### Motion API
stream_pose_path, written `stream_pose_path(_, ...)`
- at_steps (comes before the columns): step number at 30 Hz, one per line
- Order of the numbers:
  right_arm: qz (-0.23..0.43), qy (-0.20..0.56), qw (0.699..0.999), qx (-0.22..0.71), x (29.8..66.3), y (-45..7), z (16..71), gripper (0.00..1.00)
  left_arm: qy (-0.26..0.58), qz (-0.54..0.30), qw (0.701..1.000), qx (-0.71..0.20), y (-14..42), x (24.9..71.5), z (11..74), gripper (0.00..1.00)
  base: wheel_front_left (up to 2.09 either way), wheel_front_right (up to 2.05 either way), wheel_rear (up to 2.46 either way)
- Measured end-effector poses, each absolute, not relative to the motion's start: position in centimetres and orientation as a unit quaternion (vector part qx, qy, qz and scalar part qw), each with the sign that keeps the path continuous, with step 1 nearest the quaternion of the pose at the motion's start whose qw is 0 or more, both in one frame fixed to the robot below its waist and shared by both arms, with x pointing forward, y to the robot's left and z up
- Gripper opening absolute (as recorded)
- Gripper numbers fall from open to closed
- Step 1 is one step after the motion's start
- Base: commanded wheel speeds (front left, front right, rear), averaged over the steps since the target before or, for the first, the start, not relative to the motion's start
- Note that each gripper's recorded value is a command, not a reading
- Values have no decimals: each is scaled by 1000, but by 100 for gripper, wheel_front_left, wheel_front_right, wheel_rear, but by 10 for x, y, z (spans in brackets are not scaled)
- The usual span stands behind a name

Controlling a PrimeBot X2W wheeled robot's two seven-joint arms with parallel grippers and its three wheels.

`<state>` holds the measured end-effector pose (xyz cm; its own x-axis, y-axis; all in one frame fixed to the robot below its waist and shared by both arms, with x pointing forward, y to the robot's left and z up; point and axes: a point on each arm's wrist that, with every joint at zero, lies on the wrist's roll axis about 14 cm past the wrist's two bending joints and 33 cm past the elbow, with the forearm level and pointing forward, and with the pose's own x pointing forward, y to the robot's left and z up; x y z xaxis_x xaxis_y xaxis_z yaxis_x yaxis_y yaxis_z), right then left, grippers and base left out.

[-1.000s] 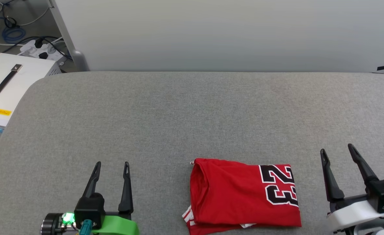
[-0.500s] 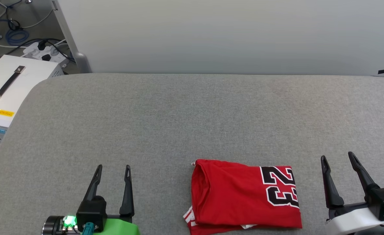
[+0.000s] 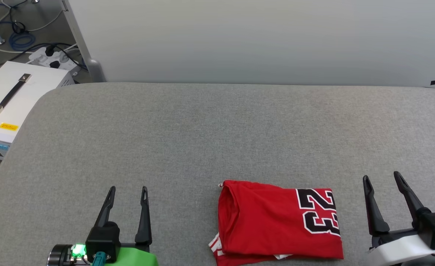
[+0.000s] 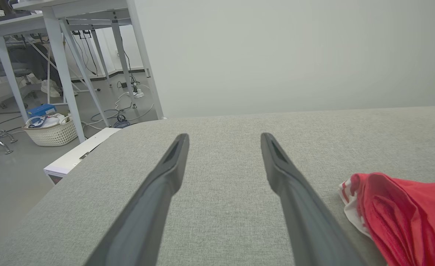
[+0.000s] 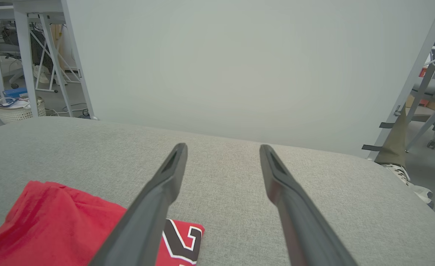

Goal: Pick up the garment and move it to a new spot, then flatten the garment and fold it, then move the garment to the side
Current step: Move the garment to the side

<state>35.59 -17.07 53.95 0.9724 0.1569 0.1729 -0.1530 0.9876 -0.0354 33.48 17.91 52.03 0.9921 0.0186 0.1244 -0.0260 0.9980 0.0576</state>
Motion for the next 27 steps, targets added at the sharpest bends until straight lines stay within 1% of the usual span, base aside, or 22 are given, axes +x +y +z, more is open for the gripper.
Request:
stream_pose_path(5,71,-112,991,-8,365,-180,556,100,-59,12,998,29,180,335,519,100,0,0,0)
stream_pose_path(9,75,-149,986,-7,384,-191,586,100,-55,14,998,29,181,336,516,100,0,0,0)
stream_pose_path(12,98,-123,988,-2,401,-190,593,100,-51,16,998,29,182,337,514,100,0,0,0)
stream_pose_path(15,128,-60,990,7,416,-184,586,100,-46,18,998,28,183,338,511,100,0,0,0)
stream_pose_path(19,166,65,984,30,423,-174,556,100,-42,21,998,28,185,340,509,100,0,0,0)
stream_pose_path(23,201,187,960,52,416,-165,519,100,-39,25,999,28,187,342,507,100,0,0,0)
stream_pose_path(25,216,241,944,59,409,-160,501,100,-37,26,999,28,188,344,506,100,0,0,0)
stream_pose_path(27,232,304,922,63,397,-154,479,100,-35,27,999,28,188,345,505,100,0,0,0)
